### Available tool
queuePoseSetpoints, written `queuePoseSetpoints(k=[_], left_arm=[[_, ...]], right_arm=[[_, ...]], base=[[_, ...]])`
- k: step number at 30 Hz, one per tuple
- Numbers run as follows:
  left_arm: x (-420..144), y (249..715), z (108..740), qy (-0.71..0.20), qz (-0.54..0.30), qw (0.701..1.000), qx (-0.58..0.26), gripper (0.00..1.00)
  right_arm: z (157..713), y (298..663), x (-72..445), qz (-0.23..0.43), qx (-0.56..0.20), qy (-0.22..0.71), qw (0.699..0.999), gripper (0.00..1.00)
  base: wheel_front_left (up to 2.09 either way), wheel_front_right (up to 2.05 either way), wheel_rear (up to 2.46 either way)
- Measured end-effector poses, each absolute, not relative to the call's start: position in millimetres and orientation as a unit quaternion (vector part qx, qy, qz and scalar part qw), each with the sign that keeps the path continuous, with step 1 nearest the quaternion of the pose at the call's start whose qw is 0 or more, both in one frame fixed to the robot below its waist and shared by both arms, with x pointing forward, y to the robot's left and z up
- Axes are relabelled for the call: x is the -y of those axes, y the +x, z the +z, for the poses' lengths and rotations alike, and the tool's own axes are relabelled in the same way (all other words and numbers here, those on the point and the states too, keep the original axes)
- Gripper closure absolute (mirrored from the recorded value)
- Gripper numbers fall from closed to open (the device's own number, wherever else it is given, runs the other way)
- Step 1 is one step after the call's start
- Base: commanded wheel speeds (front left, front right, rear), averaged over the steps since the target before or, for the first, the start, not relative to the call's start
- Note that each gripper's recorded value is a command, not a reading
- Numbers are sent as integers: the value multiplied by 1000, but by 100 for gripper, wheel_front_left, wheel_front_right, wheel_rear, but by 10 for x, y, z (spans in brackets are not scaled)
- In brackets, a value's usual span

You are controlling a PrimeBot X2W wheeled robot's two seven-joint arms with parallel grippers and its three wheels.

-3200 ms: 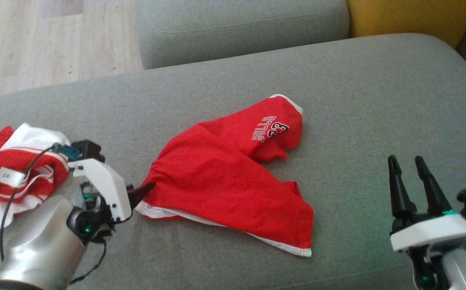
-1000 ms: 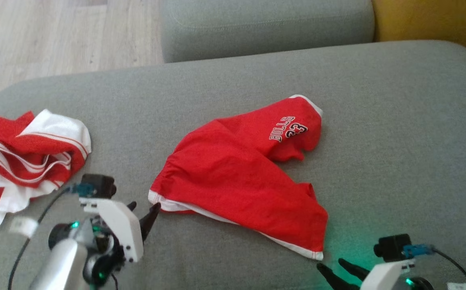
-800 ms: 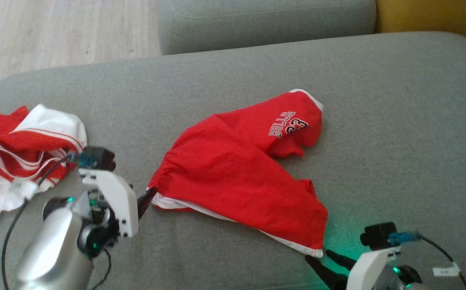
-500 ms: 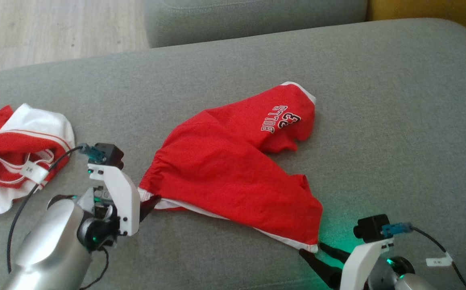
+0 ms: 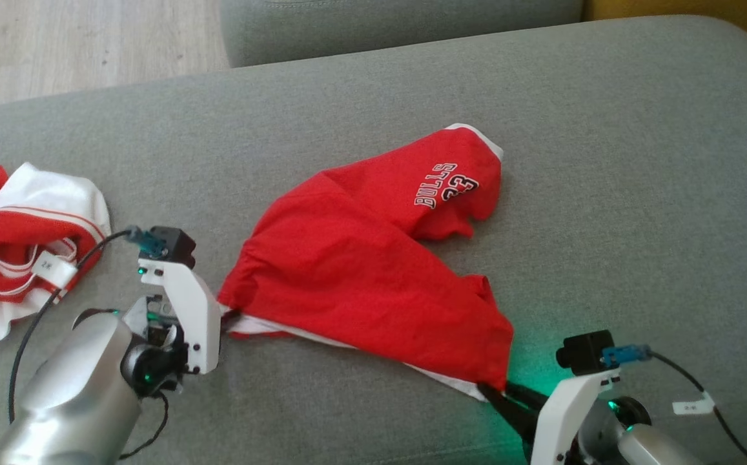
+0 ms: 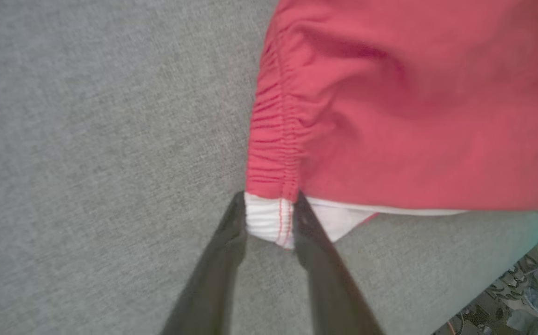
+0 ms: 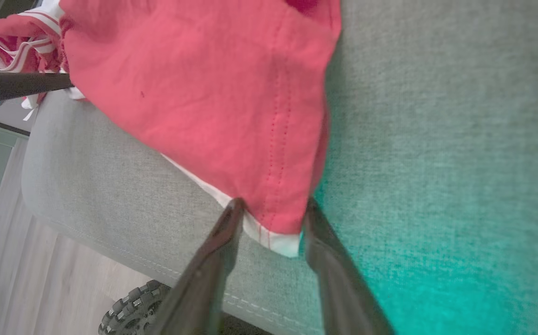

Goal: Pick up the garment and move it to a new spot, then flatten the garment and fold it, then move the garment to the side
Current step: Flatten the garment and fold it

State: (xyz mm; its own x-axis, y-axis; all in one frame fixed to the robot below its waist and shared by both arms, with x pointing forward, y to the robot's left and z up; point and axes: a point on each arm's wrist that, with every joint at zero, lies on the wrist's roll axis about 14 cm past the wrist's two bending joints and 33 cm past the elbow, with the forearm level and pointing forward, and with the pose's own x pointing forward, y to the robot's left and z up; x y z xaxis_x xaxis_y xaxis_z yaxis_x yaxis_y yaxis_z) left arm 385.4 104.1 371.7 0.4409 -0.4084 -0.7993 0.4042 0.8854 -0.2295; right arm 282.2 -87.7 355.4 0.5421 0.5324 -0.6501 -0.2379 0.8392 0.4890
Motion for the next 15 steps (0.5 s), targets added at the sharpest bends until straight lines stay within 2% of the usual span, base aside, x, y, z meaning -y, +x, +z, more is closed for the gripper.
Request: queuePoseSetpoints(k=[7, 15], left_arm=[[-1055, 3862, 3784, -6, -241, 856, -457, 100], [-957, 3965, 4074, -40, -258, 877, -403, 100]], right_arm=[[3581, 2789, 799, 237, -414, 175, 861, 100], [4095, 3085, 872, 248, -314, 212, 892, 100]], base=[[0, 0, 0], [0, 0, 0]])
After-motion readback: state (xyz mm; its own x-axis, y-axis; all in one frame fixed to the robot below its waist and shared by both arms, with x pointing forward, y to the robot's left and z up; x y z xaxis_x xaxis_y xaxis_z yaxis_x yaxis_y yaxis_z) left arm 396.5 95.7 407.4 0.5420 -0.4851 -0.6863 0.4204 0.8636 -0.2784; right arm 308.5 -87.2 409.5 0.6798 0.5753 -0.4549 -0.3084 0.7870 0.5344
